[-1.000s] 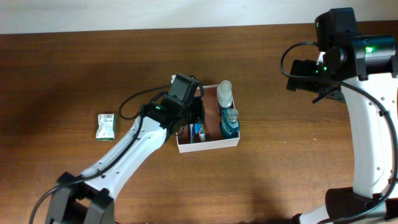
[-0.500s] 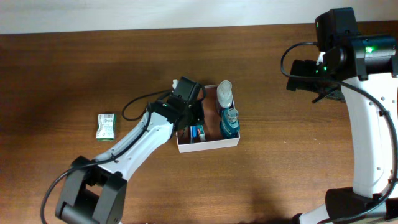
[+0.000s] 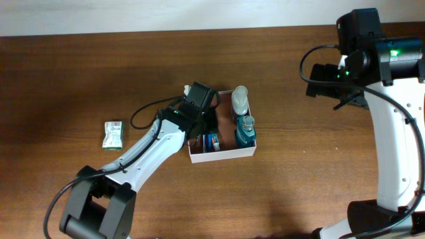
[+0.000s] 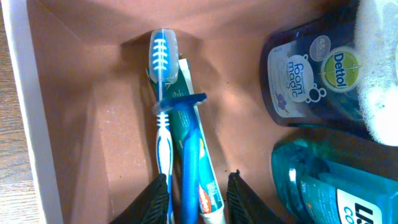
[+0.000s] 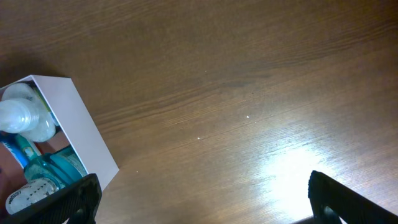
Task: Pack container
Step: 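Open the left gripper to drop the razor and withdraw left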
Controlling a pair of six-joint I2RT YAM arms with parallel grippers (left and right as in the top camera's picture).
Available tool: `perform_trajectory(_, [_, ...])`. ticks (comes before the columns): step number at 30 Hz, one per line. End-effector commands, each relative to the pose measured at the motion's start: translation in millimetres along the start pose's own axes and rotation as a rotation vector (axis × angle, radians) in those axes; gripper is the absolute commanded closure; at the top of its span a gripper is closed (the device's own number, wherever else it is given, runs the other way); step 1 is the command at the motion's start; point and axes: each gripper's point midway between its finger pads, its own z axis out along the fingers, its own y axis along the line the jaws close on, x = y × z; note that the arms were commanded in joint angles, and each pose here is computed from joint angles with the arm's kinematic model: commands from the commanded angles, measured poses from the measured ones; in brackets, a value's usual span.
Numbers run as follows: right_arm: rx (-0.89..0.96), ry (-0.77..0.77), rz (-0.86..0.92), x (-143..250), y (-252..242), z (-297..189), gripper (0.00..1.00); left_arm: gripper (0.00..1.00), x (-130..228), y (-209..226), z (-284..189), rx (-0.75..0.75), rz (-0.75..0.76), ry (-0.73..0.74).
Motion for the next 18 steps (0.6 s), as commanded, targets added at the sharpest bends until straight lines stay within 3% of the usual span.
perform_trajectory(1, [0.013,-0.014,0.005,-3,-4,-2,0.02,0.67,-9,-8,-6,0.023,0.0,-0.02])
perform_trajectory(5, [0.013,-0.014,0.005,-3,-4,-2,0.01,0.68,-15,-15,-19,0.055,0.009,-0.043])
perform_trajectory(11, [0.013,-0.014,0.005,-3,-4,-2,0.02,0.68,-36,-18,-66,0.09,0.161,-0.15])
perform_trajectory(14, [0.013,-0.014,0.005,-3,-4,-2,0.02,0.56,-42,1,-91,0.03,0.255,-0.191])
perform_trajectory(18, [0.013,-0.014,0.005,-3,-4,-2,0.02,0.47,-44,49,-118,-0.124,0.231,-0.203])
